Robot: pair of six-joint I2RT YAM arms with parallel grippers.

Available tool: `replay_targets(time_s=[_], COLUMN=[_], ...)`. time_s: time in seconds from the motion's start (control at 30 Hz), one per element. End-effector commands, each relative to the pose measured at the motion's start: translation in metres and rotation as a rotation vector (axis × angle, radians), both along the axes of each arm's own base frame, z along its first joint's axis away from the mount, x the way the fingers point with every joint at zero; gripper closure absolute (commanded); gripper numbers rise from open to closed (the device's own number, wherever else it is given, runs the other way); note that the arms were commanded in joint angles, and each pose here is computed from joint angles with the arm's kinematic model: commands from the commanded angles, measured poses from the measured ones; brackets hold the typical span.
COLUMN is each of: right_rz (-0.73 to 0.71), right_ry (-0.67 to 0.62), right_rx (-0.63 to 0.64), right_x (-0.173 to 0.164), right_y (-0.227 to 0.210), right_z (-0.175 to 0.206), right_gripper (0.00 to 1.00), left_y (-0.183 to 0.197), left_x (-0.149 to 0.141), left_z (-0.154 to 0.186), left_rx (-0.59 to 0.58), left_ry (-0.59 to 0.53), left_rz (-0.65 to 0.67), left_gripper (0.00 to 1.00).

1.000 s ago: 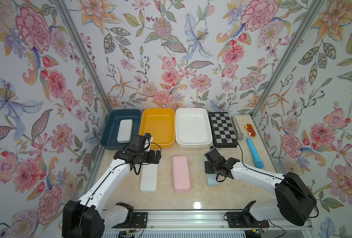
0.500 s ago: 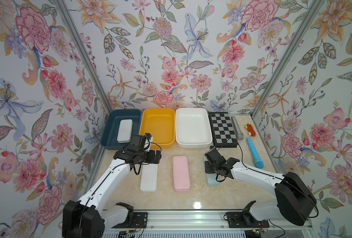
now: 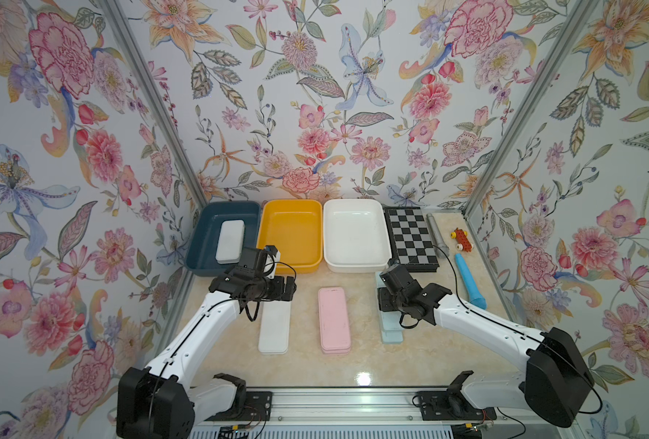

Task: Place the pencil cases by color into the storage box
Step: Pick up the pencil case from the center of the board, then place the pencil case at the storage box.

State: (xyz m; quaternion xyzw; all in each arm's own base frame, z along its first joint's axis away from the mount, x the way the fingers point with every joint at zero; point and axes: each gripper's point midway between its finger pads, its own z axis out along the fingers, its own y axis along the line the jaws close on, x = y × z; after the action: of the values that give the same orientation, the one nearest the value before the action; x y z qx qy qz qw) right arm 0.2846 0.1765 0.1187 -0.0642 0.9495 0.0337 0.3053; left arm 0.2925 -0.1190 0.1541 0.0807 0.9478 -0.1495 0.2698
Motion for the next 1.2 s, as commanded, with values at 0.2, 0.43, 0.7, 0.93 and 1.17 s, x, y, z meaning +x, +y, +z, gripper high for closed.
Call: replay_targets(time_s=[0.2, 0.43, 0.7, 0.93, 1.17], right_rz=[0.046, 0.056, 0.081, 0.070, 0.052], right_ry=[-0.073, -0.096, -0.107, -0.103, -0.092], right_rx=[-0.006, 0.012, 0.049, 0.086, 0.095], right_x=[0.052, 0.119, 0.204, 0.273, 0.316], right_y=[0.021, 0.042, 0.074, 0.087, 0.088], right_z=[0.048, 0.055, 0.041, 0.013, -0.022], right_gripper=[0.54, 0.53, 0.54, 0.55, 0.55], left_y=[0.003, 0.012, 0.023, 0.026, 0.030], left_x=[0.004, 0.008, 0.011, 0.015, 0.019], left_z=[0.001, 0.002, 0.003, 0.000, 0.004], left_rx=[-0.009, 0.006, 0.022, 0.017, 0.009], left_ry=[0.000, -0.011, -0.021, -0.014, -0.040], left_rz=[0.007, 0.039, 0.069, 0.082, 0.097], left_gripper=[0.02, 0.02, 0.02, 0.02, 0.02])
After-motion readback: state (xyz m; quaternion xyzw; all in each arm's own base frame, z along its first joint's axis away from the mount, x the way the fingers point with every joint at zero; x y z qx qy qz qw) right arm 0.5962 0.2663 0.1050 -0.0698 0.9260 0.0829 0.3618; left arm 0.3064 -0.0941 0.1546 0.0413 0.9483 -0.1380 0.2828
